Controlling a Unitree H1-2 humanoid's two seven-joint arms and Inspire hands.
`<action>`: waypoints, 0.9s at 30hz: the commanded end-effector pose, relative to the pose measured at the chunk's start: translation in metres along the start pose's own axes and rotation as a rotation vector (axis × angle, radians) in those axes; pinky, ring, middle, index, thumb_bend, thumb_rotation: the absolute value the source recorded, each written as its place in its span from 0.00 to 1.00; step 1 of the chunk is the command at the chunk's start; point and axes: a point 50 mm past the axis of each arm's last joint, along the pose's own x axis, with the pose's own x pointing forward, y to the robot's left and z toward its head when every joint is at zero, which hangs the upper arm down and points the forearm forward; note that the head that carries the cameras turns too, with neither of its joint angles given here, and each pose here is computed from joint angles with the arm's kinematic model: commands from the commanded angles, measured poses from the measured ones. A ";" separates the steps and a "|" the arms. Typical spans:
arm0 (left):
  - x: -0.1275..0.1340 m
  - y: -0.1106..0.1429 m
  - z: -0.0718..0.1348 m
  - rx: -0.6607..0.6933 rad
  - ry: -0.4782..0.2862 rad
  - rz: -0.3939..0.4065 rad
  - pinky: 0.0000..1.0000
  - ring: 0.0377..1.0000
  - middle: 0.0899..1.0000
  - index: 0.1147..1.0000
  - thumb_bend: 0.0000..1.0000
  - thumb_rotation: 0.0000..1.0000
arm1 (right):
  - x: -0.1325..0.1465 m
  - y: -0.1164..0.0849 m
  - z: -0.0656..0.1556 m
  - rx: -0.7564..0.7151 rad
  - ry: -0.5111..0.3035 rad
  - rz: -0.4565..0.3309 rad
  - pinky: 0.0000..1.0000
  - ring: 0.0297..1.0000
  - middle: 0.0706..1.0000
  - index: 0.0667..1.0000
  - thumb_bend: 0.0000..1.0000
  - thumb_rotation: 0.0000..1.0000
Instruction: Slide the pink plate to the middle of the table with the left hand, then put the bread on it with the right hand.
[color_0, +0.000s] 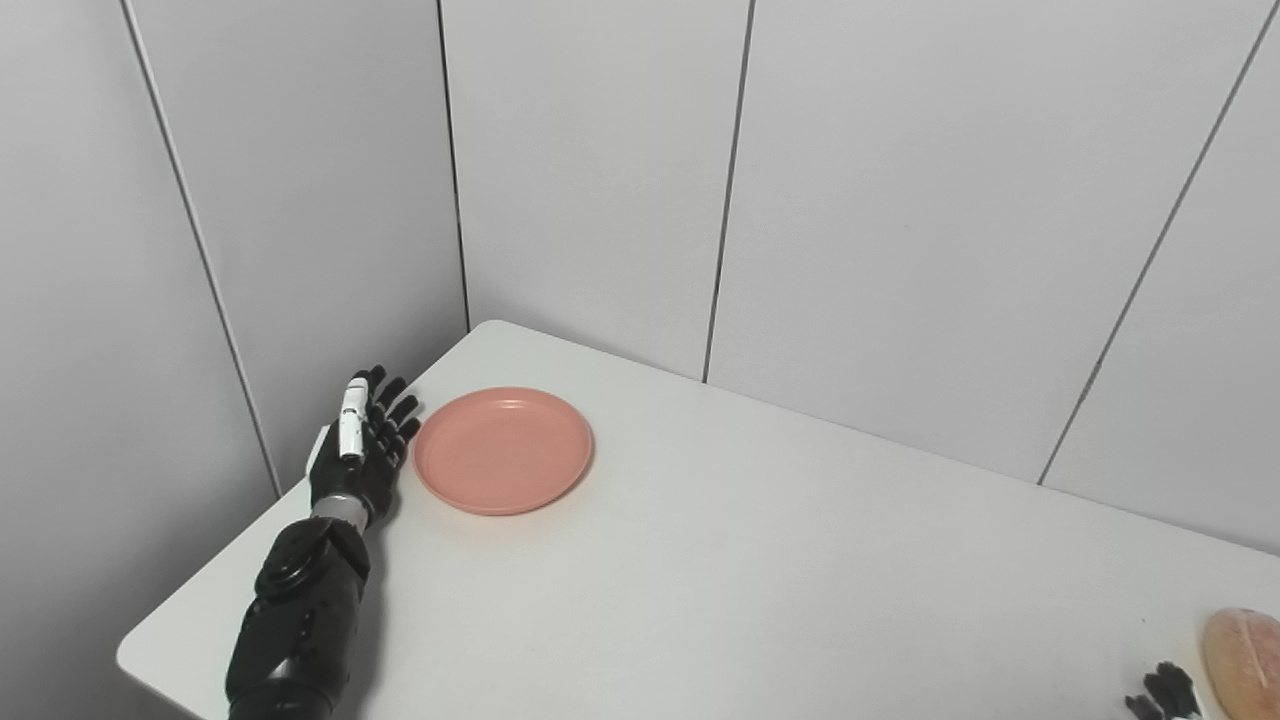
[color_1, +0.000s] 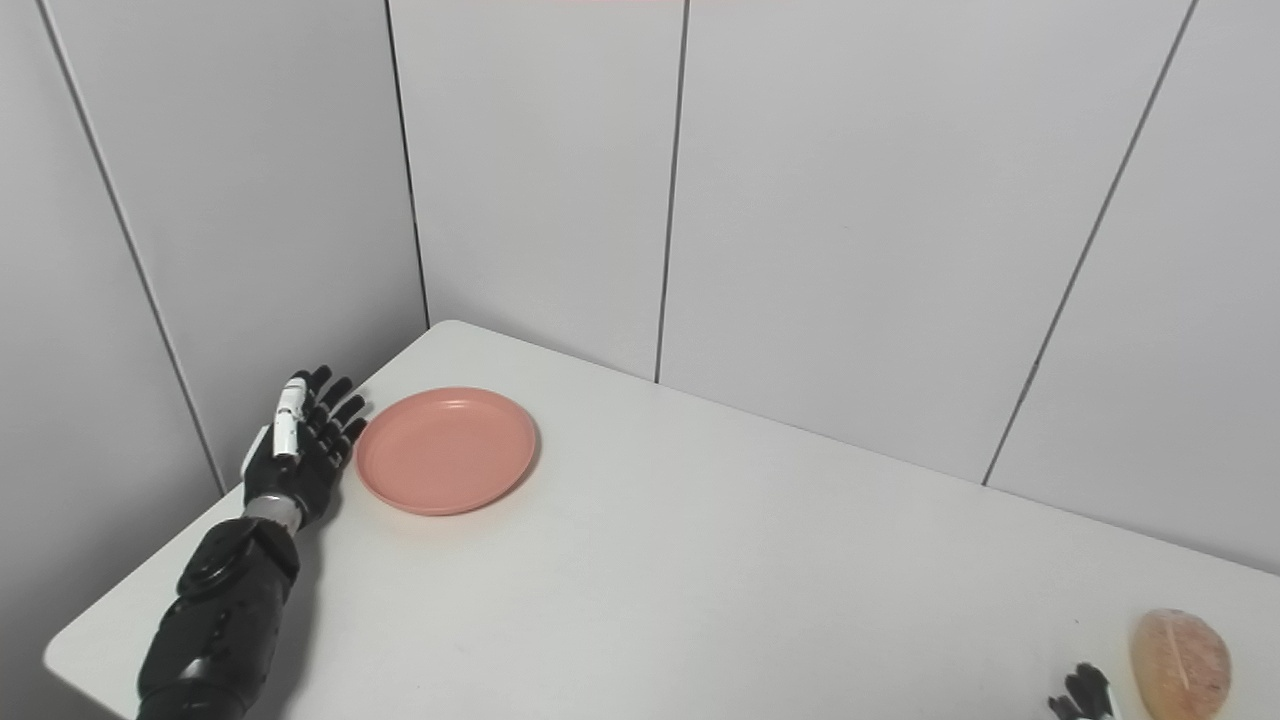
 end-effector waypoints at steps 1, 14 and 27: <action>0.004 -0.009 -0.005 -0.013 0.028 -0.021 0.99 0.96 0.96 0.95 0.26 1.00 | -0.010 -0.006 -0.009 -0.006 0.061 -0.029 0.95 0.95 0.96 0.95 0.25 1.00; 0.021 -0.036 -0.033 -0.086 0.110 -0.060 0.98 0.95 0.96 0.95 0.26 1.00 | -0.009 -0.005 -0.008 0.010 0.052 0.012 0.97 0.96 0.96 0.96 0.20 1.00; 0.025 -0.065 -0.054 -0.004 0.170 -0.123 0.78 0.78 0.77 0.76 0.28 1.00 | -0.011 -0.001 -0.005 0.015 0.030 0.031 0.96 0.96 0.96 0.96 0.23 1.00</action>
